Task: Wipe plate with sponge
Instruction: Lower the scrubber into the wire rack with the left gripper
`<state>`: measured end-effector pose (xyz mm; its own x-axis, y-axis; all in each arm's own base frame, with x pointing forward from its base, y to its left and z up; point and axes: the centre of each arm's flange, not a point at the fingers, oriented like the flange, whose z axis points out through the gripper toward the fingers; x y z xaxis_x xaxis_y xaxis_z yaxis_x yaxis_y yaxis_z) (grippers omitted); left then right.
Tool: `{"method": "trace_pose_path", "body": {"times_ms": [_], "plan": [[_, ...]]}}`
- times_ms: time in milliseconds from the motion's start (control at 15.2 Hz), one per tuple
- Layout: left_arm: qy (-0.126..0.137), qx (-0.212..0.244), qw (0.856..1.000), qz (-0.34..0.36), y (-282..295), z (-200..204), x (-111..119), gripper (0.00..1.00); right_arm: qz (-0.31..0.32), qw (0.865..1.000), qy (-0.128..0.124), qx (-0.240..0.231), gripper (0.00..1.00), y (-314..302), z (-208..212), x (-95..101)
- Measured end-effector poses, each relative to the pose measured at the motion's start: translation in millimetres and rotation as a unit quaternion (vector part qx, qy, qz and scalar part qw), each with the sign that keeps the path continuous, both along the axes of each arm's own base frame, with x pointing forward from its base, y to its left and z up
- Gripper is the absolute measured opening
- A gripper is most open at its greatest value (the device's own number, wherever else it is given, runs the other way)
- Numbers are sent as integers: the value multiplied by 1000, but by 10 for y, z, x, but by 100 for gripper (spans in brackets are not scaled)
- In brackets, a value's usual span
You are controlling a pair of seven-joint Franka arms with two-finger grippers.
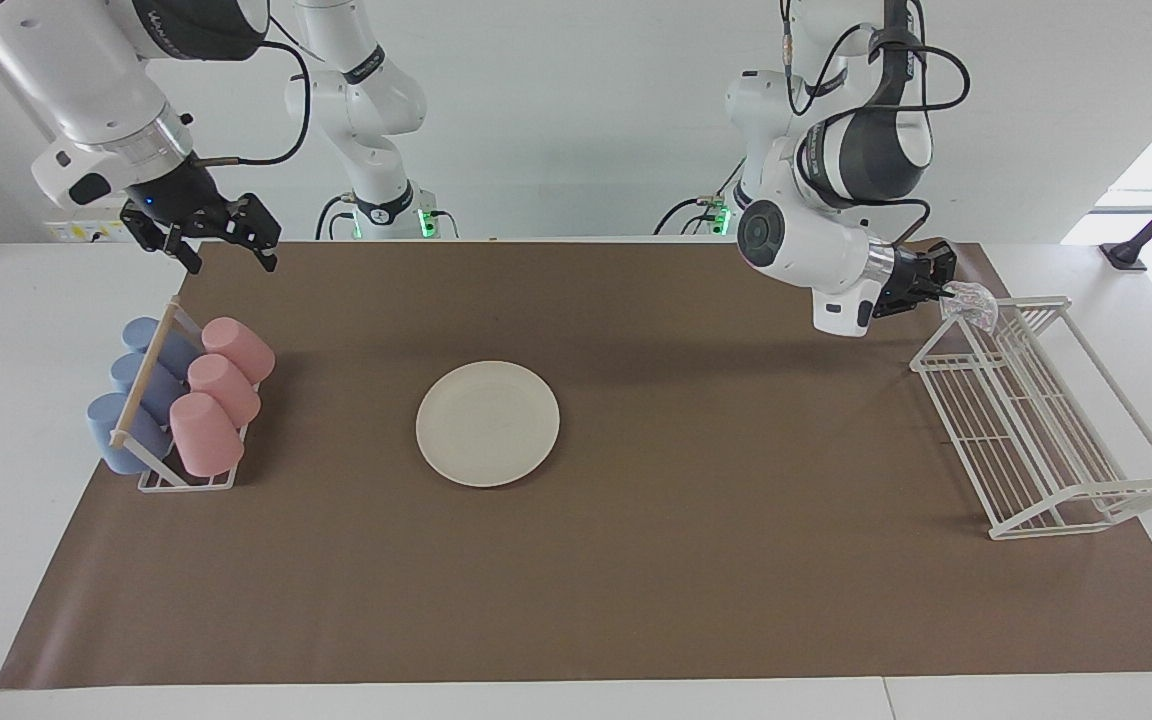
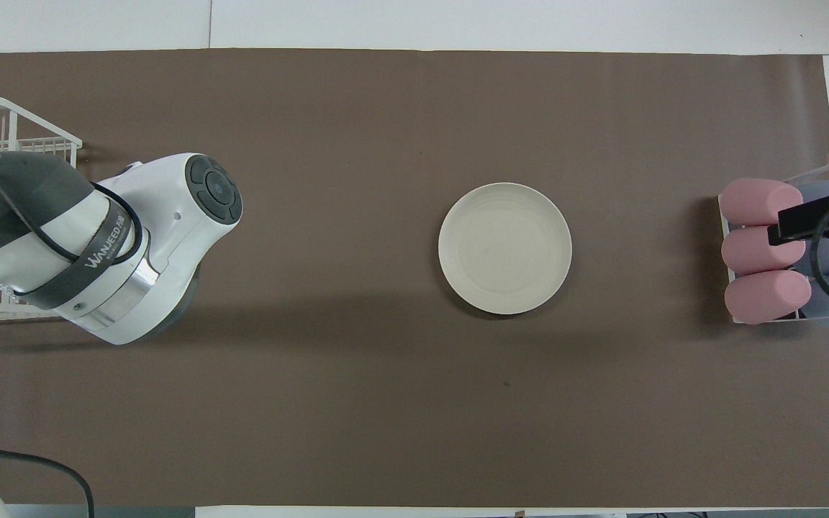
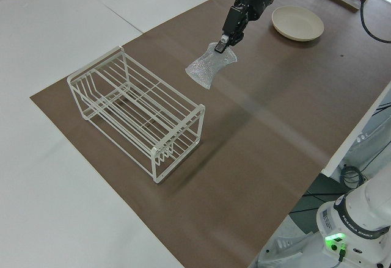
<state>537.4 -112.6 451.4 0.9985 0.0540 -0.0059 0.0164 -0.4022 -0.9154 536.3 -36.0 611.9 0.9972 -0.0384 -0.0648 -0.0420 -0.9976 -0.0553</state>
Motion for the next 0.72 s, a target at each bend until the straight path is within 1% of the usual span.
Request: {"method": "trace_pose_path", "body": {"times_ms": [132,264,395,461,527,725], "plan": [[3,41,999,-5,132,-169,208,5,0,1000,2,0,100,5,-18,-1],[4,66,998,1,277,-358,473,5,2,1000,3,0,100,20,-19,-2],[2,62,998,7,437,-525,710,5,2,1000,3,0,100,27,-20,-3],[2,55,998,4,489,-604,787,5,2,1000,3,0,100,28,-21,-3],[3,48,999,3,518,-670,824,5,1,1000,4,0,100,28,-21,-3],[8,23,1000,15,523,-738,815,5,0,1000,4,0,100,28,-21,-4]]}}
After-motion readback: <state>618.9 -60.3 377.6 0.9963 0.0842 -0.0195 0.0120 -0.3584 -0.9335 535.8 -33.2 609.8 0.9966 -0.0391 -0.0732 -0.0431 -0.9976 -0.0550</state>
